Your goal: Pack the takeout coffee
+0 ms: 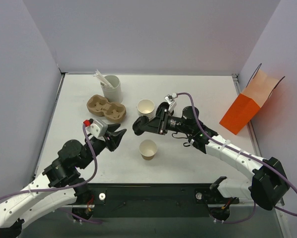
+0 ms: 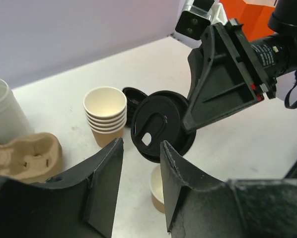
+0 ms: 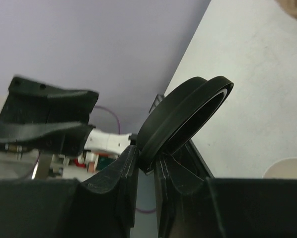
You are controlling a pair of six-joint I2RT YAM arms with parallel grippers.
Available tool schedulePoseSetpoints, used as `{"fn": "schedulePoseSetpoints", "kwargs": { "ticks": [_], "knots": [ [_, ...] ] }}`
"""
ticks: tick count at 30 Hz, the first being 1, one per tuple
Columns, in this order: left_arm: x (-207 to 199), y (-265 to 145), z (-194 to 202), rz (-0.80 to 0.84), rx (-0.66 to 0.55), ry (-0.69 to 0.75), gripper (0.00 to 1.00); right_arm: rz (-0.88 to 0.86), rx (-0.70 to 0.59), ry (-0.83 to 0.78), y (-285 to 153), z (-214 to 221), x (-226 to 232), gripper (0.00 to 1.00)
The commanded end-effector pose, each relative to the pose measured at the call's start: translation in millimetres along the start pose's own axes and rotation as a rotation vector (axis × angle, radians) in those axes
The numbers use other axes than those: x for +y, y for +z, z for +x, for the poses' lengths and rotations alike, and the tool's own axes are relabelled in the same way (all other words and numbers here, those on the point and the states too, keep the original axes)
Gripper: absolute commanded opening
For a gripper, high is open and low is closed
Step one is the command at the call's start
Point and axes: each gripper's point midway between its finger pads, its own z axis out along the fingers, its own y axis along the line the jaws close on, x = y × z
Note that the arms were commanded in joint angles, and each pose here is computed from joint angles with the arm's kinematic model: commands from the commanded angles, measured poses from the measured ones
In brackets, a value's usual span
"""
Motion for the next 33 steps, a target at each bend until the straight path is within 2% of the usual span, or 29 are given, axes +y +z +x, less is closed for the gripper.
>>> {"fn": "schedulePoseSetpoints", "kwargs": {
  "ticks": [1,2,4,9,17,25,29,33],
  "knots": [
    [-13,-10,-7,-0.005,0.155,-0.236,0.46,-0.309,0.107,-0.293,-28,22,58,0.17],
    [-16,-13,4,-0.002,0.217,-0.251,0.46,-0.322,0.117,-0.310,-31,25,60,0.17],
    [-17,-17,5,-0.013,0.250,-0.304,0.45,-0.375,0.154,-0.336,-38,35,65,0.17],
    [-12,-28,14,-0.126,0.337,-0.477,0.43,-0.459,0.149,-0.372,-45,37,78,0.18],
    [-30,-19,39,-0.140,0.449,-0.639,0.39,-0.458,0.117,-0.348,-42,35,76,0.18],
    [-34,-12,24,-0.134,0.371,-0.768,0.38,-0.441,0.115,-0.361,-45,41,70,0.18],
    [-30,-12,15,-0.140,0.326,-0.791,0.37,-0.376,0.127,-0.388,-44,44,58,0.18],
    [-32,-6,21,-0.144,0.337,-0.799,0.37,-0.359,0.143,-0.384,-44,48,55,0.18]
  ]
}}
